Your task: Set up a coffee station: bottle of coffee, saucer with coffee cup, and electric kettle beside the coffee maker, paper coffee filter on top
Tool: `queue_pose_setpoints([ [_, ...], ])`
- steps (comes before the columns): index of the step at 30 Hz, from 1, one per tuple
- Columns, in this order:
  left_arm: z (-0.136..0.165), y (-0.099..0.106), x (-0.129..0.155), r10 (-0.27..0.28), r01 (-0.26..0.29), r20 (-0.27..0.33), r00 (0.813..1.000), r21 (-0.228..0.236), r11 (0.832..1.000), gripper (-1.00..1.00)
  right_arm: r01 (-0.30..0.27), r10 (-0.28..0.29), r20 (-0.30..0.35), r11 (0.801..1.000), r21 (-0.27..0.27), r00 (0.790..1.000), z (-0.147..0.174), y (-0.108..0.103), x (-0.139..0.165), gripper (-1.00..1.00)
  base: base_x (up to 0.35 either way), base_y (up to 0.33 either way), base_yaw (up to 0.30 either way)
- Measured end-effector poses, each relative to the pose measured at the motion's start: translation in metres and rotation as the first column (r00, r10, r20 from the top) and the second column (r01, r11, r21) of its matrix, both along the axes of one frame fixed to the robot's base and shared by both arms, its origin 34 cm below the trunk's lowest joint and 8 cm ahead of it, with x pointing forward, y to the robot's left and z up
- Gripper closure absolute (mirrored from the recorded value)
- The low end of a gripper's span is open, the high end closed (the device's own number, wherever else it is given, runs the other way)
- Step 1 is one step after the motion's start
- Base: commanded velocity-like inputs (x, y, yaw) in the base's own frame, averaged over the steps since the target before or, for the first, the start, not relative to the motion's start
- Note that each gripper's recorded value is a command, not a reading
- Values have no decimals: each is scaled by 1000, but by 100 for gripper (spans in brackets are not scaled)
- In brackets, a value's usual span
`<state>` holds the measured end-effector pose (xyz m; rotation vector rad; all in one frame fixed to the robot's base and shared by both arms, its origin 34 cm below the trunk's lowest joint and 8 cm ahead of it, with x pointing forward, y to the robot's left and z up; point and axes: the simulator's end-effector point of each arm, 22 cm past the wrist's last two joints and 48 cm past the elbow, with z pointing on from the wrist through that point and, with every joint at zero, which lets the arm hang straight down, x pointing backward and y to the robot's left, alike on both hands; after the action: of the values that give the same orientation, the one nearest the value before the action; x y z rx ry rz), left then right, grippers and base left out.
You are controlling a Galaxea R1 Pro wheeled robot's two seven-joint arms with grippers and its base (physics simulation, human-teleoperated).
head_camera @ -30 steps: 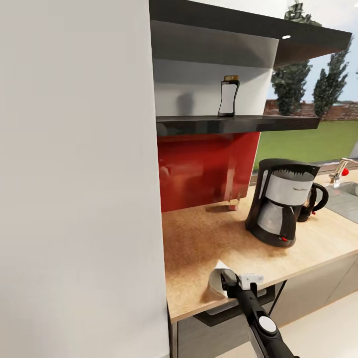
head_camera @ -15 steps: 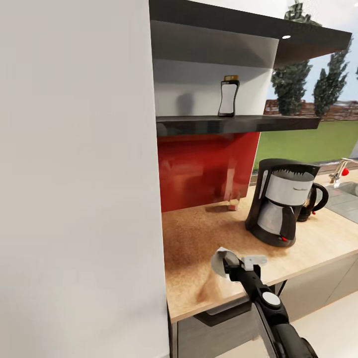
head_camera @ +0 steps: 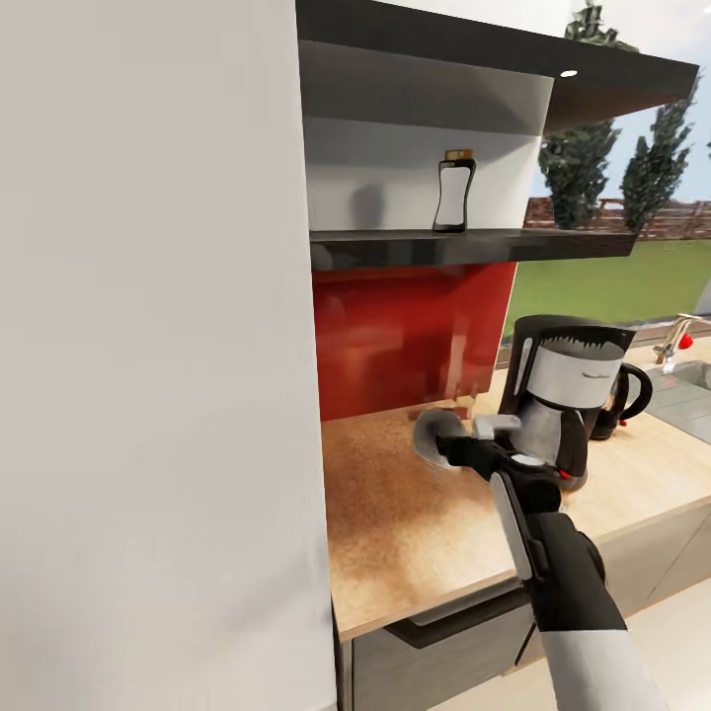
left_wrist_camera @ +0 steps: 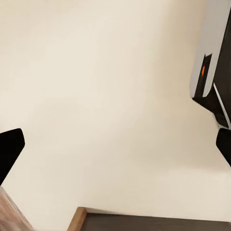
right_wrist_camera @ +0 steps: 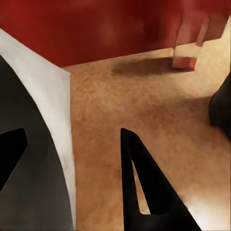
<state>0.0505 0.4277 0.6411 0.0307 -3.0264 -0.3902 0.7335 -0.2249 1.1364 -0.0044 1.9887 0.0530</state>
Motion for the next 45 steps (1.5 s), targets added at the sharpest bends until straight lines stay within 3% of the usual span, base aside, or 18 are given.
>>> queue_pose_setpoints([
  [9,0,0,-2,-1,1,-3,1000,0,1000,-100,-38,37,20,998,44,999,76,15,22,100,0,0,0],
  [14,0,0,-2,-2,2,-3,1000,-1,1000,-100,-25,21,67,998,59,998,110,8,31,100,0,0,0],
  [20,0,-1,-4,-2,2,-6,1000,-1,1000,-100,86,-105,114,982,166,988,163,-49,46,100,0,0,0],
  [23,1,-1,-7,-2,2,-10,1000,-2,1000,-100,175,-196,85,963,205,977,180,-80,61,100,0,0,0],
  [29,2,-1,-17,-2,2,-22,1000,-2,1000,-100,229,-238,1,937,265,971,206,-94,96,100,0,0,0],
  [34,2,-2,-20,-1,1,-26,1000,-3,1000,-100,328,-327,-52,902,281,944,236,-116,106,100,0,0,0],
  [36,2,-2,-20,-1,1,-27,1000,-3,1000,-100,396,-393,-74,863,314,916,250,-138,102,100,0,0,0],
  [38,2,-3,-21,-1,1,-27,1000,-4,1000,-100,466,-455,-118,811,353,882,246,-161,94,100,0,0,0],
  [40,2,-3,-21,-1,1,-28,1000,-4,1000,-100,518,-498,-155,775,361,853,238,-176,88,100,0,0,0],
  [42,2,-3,-21,-1,1,-28,1000,-4,1000,-100,541,-516,-171,759,364,839,235,-182,84,100,0,0,0],
  [45,2,-3,-21,-1,1,-28,1000,-4,1000,-100,549,-520,-185,746,376,834,231,-185,83,100,0,0,0],
])
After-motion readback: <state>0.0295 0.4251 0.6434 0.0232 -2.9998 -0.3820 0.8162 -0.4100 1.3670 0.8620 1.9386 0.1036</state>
